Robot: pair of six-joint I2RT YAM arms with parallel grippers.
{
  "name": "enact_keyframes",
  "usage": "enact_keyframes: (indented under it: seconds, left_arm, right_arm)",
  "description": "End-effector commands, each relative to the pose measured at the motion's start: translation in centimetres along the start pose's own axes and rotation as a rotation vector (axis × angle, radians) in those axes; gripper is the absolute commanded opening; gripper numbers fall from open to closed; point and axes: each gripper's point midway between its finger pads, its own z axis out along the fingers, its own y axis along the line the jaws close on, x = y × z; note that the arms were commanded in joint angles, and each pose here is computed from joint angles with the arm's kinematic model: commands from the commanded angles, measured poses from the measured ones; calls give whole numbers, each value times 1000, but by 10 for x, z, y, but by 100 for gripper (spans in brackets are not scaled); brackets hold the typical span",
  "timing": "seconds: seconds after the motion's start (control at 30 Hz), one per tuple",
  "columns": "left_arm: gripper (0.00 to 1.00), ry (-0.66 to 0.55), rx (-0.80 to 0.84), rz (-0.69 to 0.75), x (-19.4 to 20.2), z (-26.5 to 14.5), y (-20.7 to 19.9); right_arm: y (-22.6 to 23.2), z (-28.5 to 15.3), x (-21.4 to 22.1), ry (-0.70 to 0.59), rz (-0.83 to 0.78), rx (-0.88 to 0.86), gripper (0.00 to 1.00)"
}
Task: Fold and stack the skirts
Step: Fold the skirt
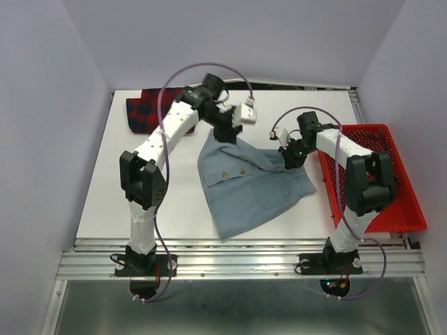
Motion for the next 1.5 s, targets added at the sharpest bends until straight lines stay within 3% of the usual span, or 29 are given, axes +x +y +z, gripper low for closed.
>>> enact_keyframes:
  seconds: [0.0,0.07,0.17,0.23,0.33,0.53,0.8,1.13,1.37,1.47]
  left_arm:
    - [48,-22,-221,-109,27,-75,91]
    - [50,-22,-341,-101,33,-98,133]
    - [56,22,-419,-147,72,-83,179]
    - [59,-9,-489,-107,75,-82,203]
    - [61,0,-500,-88,97,-64,210]
    - [62,-43,-511,-46,99,-48,233]
    - [61,-81,-414,23,106,-11,232]
    - [56,61,-328,5,133,24,223]
    - [39,249,-260,-63,184,39,204]
    - [27,289,-221,-70,195,40,193]
  right_arm:
    - [4,-5,-6,-12,-53,4,1]
    - [3,-4,-4,-4,-56,8,1]
    - [8,-3,-1,4,-87,-1,1]
    - [10,-4,2,7,-105,6,1]
    - [19,0,13,46,-163,16,1]
    - [26,9,30,101,-188,17,1]
    - [24,13,35,123,-187,13,1]
    - [17,14,29,131,-184,14,1]
    - [12,9,26,137,-202,27,1]
    - [10,9,24,138,-202,33,1]
